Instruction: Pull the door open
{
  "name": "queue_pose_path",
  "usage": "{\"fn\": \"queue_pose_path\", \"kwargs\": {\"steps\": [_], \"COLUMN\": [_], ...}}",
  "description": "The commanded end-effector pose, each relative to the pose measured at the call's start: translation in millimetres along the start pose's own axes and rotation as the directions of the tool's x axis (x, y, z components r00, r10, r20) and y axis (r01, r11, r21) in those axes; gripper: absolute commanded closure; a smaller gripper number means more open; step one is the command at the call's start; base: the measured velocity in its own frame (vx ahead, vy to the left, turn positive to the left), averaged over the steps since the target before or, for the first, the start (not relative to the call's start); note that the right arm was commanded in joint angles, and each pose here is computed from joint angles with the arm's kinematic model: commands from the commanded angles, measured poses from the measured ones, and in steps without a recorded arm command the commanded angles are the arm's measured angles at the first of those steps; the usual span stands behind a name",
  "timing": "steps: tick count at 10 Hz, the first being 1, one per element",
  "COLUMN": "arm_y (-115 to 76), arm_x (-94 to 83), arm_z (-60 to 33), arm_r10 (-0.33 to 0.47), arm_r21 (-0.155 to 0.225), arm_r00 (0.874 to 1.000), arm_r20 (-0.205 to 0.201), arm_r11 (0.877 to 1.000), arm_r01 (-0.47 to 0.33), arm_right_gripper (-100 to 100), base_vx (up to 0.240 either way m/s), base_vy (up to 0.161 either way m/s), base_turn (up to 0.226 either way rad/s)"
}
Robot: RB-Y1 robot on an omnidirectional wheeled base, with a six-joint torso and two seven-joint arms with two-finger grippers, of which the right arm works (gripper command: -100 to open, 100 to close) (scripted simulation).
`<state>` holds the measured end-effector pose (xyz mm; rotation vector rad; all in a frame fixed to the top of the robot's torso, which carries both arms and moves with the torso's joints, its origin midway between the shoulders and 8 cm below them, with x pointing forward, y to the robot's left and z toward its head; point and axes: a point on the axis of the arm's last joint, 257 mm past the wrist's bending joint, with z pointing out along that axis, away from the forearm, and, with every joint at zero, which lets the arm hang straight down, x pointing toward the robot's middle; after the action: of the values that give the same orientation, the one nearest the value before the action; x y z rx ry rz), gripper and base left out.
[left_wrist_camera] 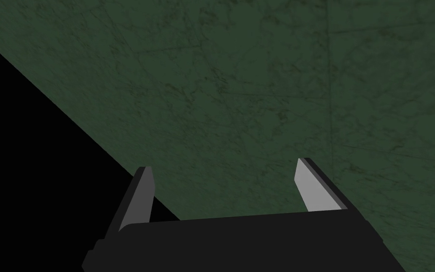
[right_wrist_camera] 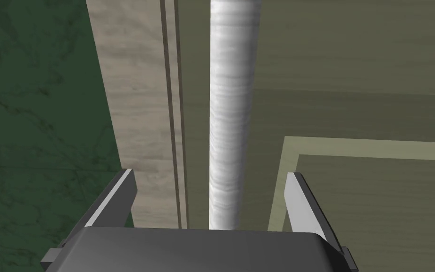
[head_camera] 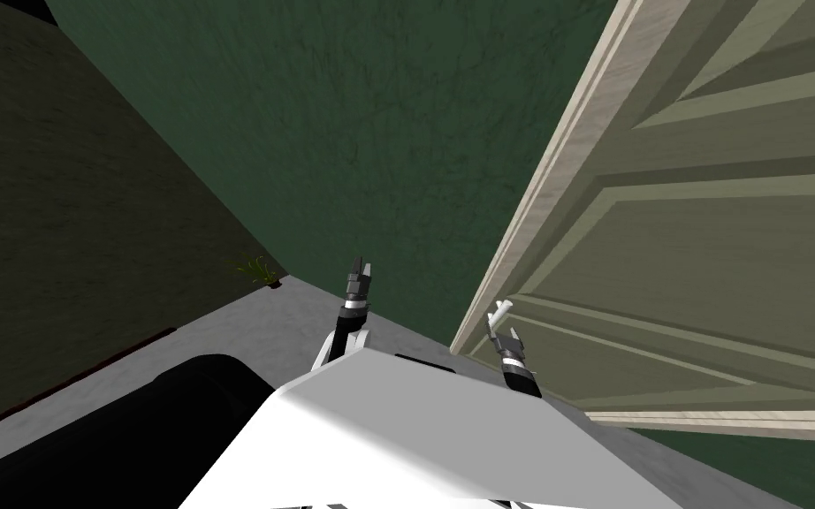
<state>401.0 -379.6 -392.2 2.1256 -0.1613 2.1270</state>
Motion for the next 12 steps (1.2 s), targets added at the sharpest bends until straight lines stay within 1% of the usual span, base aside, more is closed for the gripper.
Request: {"fn": "queue_pose_path", "kwargs": {"steps": [1, 3, 4, 5, 10, 11, 12], "arm_y": [18.1, 35.1, 26.5, 26.5, 26.5, 29.0, 29.1], "arm_x": [0.3, 0.2, -2.9, -2.9, -2.9, -2.3, -2.0], "arm_z": [-5.5, -8.9, -7.8, -7.8, -7.8, -12.4, -13.7], "arm_r10": [0.001, 0.001, 0.001, 0.001, 0.001, 0.002, 0.002], "arm_r21": [-0.019, -0.039, -0.031, -0.031, -0.031, -0.014, -0.008], "arm_r00": [1.000, 1.000, 1.000, 1.000, 1.000, 1.000, 1.000], "arm_r20": [0.000, 0.000, 0.003, 0.003, 0.003, 0.002, 0.001], "arm_r11": [1.000, 0.999, 1.000, 1.000, 1.000, 1.000, 1.000], "arm_r01": [-0.001, -0.001, -0.001, -0.001, -0.001, -0.002, -0.002], "arm_right_gripper": [-100, -100, -100, 100, 100, 100, 100], "base_vx": [0.200, 0.190, 0.058, -0.031, -0.009, -0.096, -0.178], "base_vy": [0.000, 0.003, 0.007, 0.011, -0.007, 0.009, -0.012], "base_turn": [0.104, 0.082, -0.021, 0.018, -0.002, 0.087, 0.080]}}
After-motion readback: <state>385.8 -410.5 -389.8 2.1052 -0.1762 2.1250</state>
